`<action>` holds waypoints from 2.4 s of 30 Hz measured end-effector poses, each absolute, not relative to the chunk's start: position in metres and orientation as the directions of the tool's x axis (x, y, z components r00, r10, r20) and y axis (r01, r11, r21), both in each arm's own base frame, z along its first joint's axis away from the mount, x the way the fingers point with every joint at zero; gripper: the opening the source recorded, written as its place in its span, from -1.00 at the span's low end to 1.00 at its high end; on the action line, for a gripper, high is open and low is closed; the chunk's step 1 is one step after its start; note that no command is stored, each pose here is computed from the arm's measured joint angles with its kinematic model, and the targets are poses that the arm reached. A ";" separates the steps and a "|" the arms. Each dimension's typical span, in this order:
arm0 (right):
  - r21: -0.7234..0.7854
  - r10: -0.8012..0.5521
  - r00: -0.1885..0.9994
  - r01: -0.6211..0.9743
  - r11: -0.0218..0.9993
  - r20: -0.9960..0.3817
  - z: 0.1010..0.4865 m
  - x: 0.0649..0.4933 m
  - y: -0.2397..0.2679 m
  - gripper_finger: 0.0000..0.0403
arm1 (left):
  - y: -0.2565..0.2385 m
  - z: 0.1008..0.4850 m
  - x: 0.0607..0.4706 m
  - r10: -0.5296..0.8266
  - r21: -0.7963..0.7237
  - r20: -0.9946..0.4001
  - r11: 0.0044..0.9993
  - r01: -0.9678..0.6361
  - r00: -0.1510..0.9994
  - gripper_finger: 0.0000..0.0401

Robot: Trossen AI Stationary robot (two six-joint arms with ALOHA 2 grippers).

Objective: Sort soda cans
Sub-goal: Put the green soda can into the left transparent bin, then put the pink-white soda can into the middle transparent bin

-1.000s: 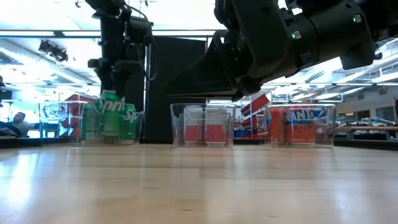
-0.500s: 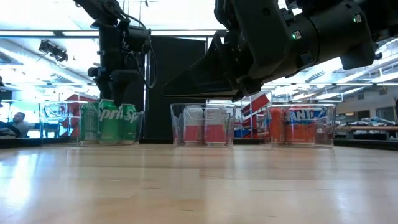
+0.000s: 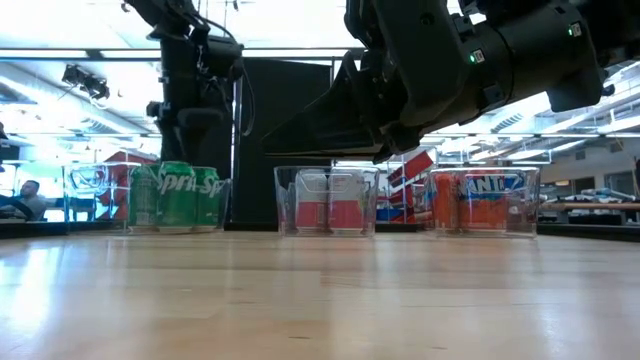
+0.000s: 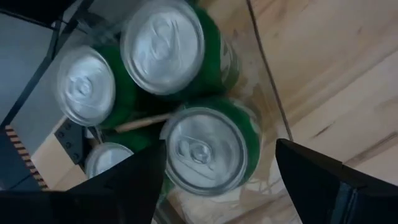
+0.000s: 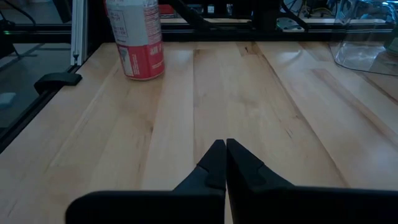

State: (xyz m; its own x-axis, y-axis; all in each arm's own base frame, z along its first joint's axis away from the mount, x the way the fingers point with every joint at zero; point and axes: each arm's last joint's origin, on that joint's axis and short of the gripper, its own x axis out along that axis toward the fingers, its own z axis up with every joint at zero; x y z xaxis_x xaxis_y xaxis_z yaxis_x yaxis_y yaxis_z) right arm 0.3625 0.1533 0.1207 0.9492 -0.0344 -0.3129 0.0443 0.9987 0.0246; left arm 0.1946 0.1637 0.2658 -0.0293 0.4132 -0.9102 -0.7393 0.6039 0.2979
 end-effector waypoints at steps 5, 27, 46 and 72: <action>0.024 -0.034 0.949 0.044 0.999 -0.313 0.121 0.362 0.153 -1.00 | 0.166 0.287 0.198 0.439 0.287 -0.899 0.596 -0.750 0.004 0.51; 0.016 -0.058 0.943 0.067 0.998 -0.327 0.119 0.365 0.145 -1.00 | 0.027 0.323 0.197 0.279 0.153 -0.934 0.876 -0.457 0.223 -0.95; 0.018 -0.058 0.943 0.067 0.998 -0.326 0.119 0.365 0.145 -1.00 | -0.120 0.320 0.162 -0.065 -0.199 -0.959 0.845 -0.496 0.274 -0.90; 0.038 -0.060 0.941 0.077 0.996 -0.333 0.119 0.365 0.145 -1.00 | -0.236 0.289 0.190 -0.264 -0.284 -0.959 0.898 -0.337 0.104 0.02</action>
State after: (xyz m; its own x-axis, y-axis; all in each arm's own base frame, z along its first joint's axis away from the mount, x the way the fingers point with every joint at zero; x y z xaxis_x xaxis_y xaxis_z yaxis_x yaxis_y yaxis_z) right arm 0.3652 0.1445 0.1186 0.9409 -0.0596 -0.3333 0.0766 0.9963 0.0382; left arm 0.1897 -0.2363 0.2893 0.1043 -0.2642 -0.9588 -0.3372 0.8976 -0.2840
